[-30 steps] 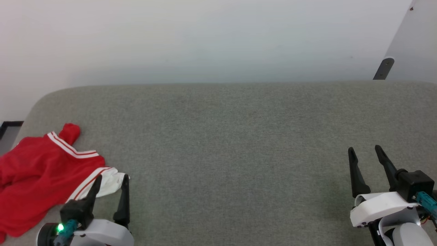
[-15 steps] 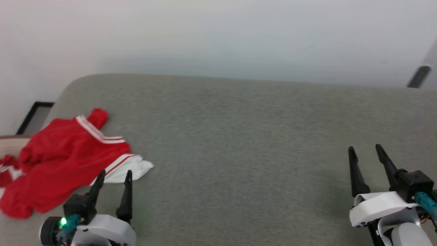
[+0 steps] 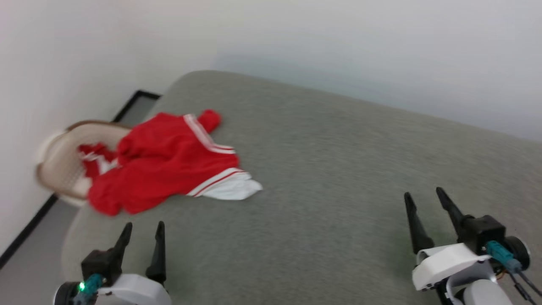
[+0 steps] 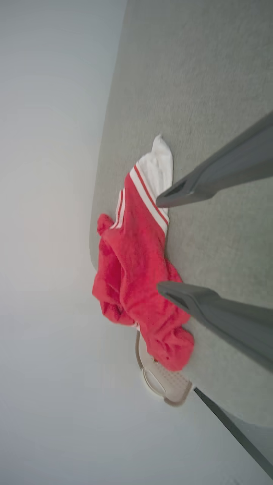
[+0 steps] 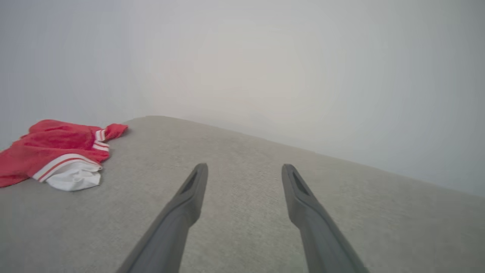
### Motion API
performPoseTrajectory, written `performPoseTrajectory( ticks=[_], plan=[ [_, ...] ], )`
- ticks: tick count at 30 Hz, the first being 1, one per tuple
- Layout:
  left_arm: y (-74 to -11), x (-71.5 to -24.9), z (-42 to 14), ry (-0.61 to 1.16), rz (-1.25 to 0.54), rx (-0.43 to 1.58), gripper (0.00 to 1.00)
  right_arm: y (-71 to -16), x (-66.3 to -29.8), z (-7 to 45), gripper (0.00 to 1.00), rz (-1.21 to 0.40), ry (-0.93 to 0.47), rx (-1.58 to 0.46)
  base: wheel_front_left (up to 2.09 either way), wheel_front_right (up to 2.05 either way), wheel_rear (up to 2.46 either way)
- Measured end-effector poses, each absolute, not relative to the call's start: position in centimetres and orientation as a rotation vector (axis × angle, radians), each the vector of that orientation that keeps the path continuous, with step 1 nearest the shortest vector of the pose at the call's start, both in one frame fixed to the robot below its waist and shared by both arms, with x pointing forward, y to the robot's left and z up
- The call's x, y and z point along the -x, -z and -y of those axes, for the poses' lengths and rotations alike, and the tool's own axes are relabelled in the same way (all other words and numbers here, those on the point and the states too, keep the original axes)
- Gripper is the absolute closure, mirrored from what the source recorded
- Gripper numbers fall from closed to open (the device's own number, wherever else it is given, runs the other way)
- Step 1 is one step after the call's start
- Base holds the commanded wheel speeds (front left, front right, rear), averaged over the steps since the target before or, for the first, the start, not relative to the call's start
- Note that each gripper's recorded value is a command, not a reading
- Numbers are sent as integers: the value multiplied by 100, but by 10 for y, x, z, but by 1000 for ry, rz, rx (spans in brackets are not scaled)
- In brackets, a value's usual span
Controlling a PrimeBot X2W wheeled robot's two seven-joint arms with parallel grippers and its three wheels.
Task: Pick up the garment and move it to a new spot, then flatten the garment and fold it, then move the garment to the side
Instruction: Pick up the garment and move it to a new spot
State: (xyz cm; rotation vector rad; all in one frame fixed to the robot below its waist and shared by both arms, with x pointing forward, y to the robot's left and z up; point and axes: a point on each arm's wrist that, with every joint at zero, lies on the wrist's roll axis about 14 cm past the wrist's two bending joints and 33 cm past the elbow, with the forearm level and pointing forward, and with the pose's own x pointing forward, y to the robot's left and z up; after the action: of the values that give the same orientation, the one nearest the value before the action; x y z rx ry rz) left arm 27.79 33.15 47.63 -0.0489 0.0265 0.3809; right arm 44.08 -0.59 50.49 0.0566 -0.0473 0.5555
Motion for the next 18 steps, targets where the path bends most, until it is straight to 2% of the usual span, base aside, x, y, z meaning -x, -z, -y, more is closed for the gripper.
performPoseTrajectory(
  ticks=[10,13,18],
  plan=[
    [-477,-189,-381,-685,2,83,0,-518,-416,-123,0,59,-916,-57,0,0,0],
    [-477,-172,-387,-742,6,85,0,-518,-409,-143,0,50,-978,-66,0,0,0],
    [-478,-169,-383,-761,14,94,0,-511,-407,-146,0,20,-1001,-79,0,0,0]
  ],
)
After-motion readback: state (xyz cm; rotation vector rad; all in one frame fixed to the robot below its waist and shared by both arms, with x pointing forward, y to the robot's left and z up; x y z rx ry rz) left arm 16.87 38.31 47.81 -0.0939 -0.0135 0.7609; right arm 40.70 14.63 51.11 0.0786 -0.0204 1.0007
